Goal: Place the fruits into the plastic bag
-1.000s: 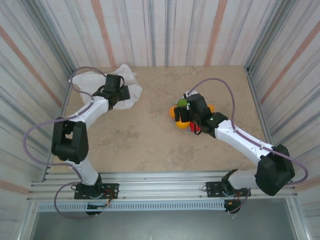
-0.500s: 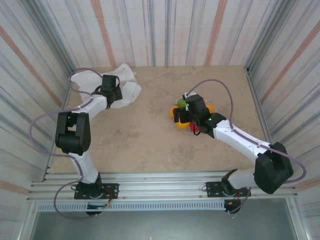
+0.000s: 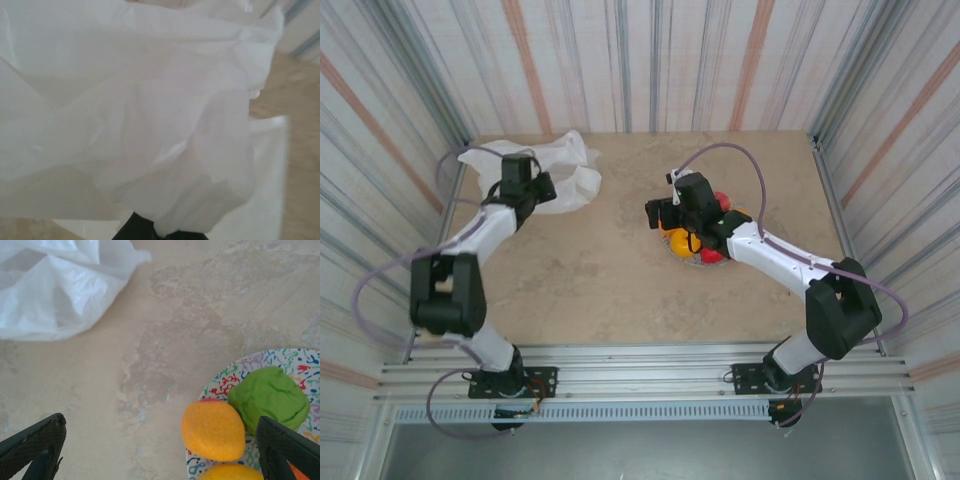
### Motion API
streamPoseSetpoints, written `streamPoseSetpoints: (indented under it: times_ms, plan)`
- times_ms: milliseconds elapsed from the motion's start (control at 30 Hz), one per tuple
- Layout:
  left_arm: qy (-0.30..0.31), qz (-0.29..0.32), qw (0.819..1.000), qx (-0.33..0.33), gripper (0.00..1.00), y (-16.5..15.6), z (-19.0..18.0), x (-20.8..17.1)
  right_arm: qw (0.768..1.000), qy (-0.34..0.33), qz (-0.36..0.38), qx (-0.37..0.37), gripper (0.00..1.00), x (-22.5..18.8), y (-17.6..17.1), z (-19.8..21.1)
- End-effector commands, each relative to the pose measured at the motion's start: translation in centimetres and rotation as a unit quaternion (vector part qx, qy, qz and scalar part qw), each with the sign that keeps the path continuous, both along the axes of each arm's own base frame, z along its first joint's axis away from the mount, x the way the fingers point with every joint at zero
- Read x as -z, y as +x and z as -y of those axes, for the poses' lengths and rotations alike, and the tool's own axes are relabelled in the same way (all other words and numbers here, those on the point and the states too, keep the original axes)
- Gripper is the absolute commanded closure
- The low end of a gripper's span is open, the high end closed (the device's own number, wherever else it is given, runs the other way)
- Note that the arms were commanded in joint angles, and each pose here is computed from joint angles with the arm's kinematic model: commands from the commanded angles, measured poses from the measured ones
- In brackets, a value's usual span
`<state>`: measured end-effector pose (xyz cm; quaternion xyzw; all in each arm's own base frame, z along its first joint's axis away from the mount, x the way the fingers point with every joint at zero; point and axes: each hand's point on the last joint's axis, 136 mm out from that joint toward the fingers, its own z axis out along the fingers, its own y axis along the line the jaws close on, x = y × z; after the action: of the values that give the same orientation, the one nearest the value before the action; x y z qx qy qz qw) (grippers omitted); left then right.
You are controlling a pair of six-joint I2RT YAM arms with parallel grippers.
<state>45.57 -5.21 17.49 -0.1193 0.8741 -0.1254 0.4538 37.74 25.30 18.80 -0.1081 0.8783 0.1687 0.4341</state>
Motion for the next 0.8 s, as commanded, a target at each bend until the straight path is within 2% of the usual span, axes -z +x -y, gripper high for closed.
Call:
streamPoseSetpoints:
  times_ms: [0, 133, 233, 300, 433, 500, 533, 667, 767]
  plan:
    - [-0.133, 0.067, 0.988, 0.033, 1.00, -3.1, 2.4, -4.6, 0.999, 0.015, 0.046, -0.003, 0.01, -3.3, 0.9, 0.0]
    - [-0.162, 0.050, 0.984, 0.061, 1.00, -6.8, 3.6, -4.2, 0.994, 0.022, 0.058, -0.095, 0.01, -3.6, 0.5, -2.8]
    - [-0.171, 0.040, 0.982, 0.073, 1.00, -8.7, 3.9, -3.6, 0.985, 0.053, 0.021, -0.166, 0.01, -2.4, -0.2, -6.4]
    - [-0.181, 0.043, 0.979, 0.084, 1.00, -9.4, 4.3, -3.7, 0.973, 0.087, -0.005, -0.214, 0.05, -1.7, -1.3, -9.3]
    - [-0.203, 0.064, 0.970, 0.120, 1.00, -10.2, 5.3, -5.3, 0.957, 0.090, -0.063, -0.270, 0.23, 2.5, -4.2, -14.3]
    - [-0.208, 0.070, 0.967, 0.128, 1.00, -10.5, 5.5, -6.0, 0.940, 0.100, -0.092, -0.312, 0.36, 3.9, -6.7, -16.3]
    - [-0.211, 0.069, 0.966, 0.130, 1.00, -10.5, 5.5, -6.2, 0.925, 0.115, -0.104, -0.346, 0.40, 3.9, -8.4, -17.2]
    - [-0.221, 0.073, 0.962, 0.139, 1.00, -10.8, 5.8, -6.9, 0.880, 0.165, -0.096, -0.435, 0.46, 1.4, -12.9, -16.9]
    - [-0.220, 0.074, 0.960, 0.159, 1.00, -11.1, 6.3, -7.1, 0.880, 0.183, -0.051, -0.436, 0.45, -1.2, -13.1, -13.9]
